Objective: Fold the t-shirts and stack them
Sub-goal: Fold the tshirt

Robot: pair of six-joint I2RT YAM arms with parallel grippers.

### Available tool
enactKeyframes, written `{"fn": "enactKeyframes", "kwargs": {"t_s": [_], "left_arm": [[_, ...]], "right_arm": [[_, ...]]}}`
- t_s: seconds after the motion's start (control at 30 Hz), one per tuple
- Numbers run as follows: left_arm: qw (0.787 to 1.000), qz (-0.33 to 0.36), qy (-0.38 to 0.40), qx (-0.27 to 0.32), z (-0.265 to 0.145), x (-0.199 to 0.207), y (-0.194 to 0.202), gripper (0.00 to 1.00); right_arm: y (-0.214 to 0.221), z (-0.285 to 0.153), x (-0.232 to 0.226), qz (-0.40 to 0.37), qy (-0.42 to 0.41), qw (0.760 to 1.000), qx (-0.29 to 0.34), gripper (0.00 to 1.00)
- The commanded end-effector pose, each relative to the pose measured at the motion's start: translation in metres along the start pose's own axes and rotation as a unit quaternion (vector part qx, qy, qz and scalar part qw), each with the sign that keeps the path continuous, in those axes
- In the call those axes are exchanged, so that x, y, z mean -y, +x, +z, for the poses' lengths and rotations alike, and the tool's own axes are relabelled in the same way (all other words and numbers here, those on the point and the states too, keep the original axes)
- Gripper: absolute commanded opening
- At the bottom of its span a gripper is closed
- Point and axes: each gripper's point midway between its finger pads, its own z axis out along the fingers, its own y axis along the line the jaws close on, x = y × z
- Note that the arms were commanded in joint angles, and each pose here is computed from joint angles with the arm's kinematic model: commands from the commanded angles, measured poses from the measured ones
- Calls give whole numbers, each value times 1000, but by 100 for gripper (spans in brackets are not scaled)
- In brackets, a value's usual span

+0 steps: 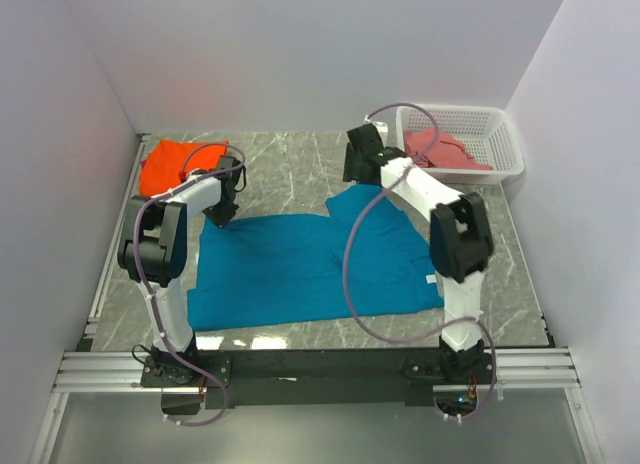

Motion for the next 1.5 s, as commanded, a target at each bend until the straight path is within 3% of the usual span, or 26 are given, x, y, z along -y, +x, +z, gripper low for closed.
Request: {"fn": "enactKeyframes", "kwargs": {"t_s": [0.0, 0.23, 0.53, 0.6, 0.77, 0.87, 1.1, 1.3, 1.47], "left_arm": [[999, 14, 4, -32, -5, -6, 13, 1], [999, 18, 11, -33, -7, -5, 14, 1], [999, 17, 13, -33, -7, -4, 13, 1], [999, 20, 10, -32, -7, -5, 13, 1], [999, 19, 6, -29, -7, -7, 11, 1], [999, 18, 13, -31, -9, -4, 12, 1], [999, 12, 31, -26, -24, -1, 3, 1], [999, 6, 49, -15, -38, -5, -1, 1], [998, 9, 58, -19, -44, -6, 3, 1]], "right_arm": [[-14, 25, 2, -33, 31, 999, -5, 75], [-5, 77, -2, -51, 61, 996, -46, 73], [34, 97, 13, -45, 71, 991, -103, 65], [39, 98, 16, -43, 73, 990, -111, 53], [46, 87, 21, -37, 73, 990, -111, 11], [30, 74, 21, -30, 65, 994, -85, 0], [-18, 23, 15, -12, 12, 1000, 4, 0], [-16, -23, 18, 3, -46, 997, 56, 0], [-4, -40, 24, 10, -59, 997, 53, 0]]}}
